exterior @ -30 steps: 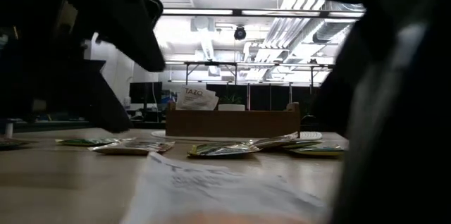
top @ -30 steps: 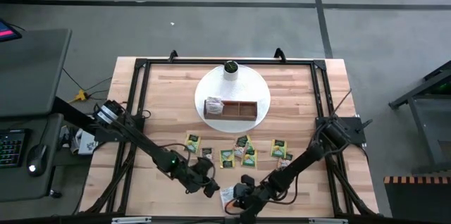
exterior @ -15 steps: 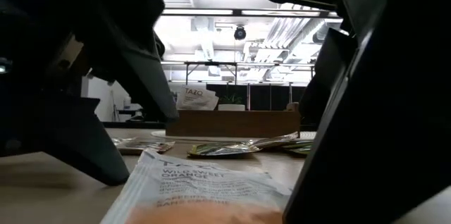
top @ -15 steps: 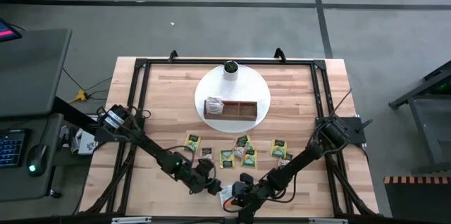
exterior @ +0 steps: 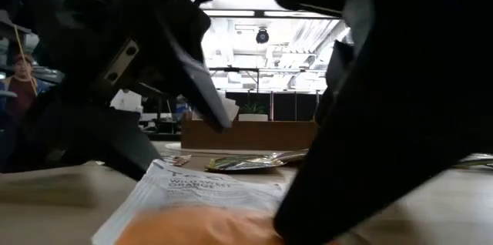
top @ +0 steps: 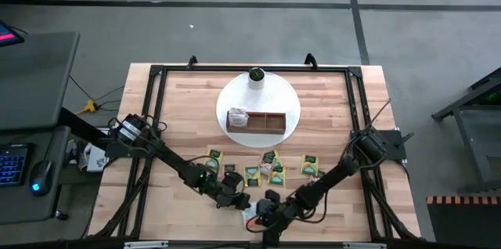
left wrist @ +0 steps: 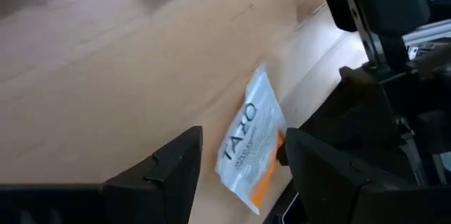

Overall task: Pick & Place Tea
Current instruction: Put the white tea bag into the left section of the wooden organizer

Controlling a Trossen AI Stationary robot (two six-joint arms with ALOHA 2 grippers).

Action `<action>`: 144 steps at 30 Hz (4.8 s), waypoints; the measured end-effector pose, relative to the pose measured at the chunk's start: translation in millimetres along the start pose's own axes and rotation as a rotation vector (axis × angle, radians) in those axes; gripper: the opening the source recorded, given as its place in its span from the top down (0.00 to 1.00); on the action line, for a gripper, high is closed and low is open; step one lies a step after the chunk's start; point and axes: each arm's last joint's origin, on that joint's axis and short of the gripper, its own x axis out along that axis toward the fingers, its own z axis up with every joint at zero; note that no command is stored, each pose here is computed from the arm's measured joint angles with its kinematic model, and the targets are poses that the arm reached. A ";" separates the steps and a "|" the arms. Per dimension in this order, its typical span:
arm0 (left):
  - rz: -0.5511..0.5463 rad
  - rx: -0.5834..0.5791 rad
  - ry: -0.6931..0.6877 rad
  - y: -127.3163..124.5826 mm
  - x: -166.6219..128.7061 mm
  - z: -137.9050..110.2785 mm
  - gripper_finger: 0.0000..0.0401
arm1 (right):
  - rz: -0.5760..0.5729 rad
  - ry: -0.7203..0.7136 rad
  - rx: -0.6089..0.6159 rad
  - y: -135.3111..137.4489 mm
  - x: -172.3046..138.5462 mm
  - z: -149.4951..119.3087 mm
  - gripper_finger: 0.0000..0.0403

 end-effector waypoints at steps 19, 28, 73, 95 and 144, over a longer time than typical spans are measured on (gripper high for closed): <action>0.014 0.030 0.083 3.7 4.4 -1.8 0.74 | -0.004 -0.013 0.016 -6.6 2.1 7.7 1.00; 0.015 0.083 0.067 4.1 4.5 -1.4 0.98 | 0.001 -0.010 0.018 -6.4 2.1 7.5 1.00; 0.312 0.939 -0.343 -44.4 -129.6 80.1 1.00 | -0.127 -0.099 -0.101 11.6 -150.0 65.7 1.00; 0.571 1.049 -0.290 -18.1 -162.7 188.4 1.00 | -0.145 -0.121 -0.023 11.5 -150.3 65.2 1.00; 0.626 1.007 -0.182 7.0 -149.3 223.1 0.84 | -0.165 -0.149 0.022 11.0 -150.4 66.2 1.00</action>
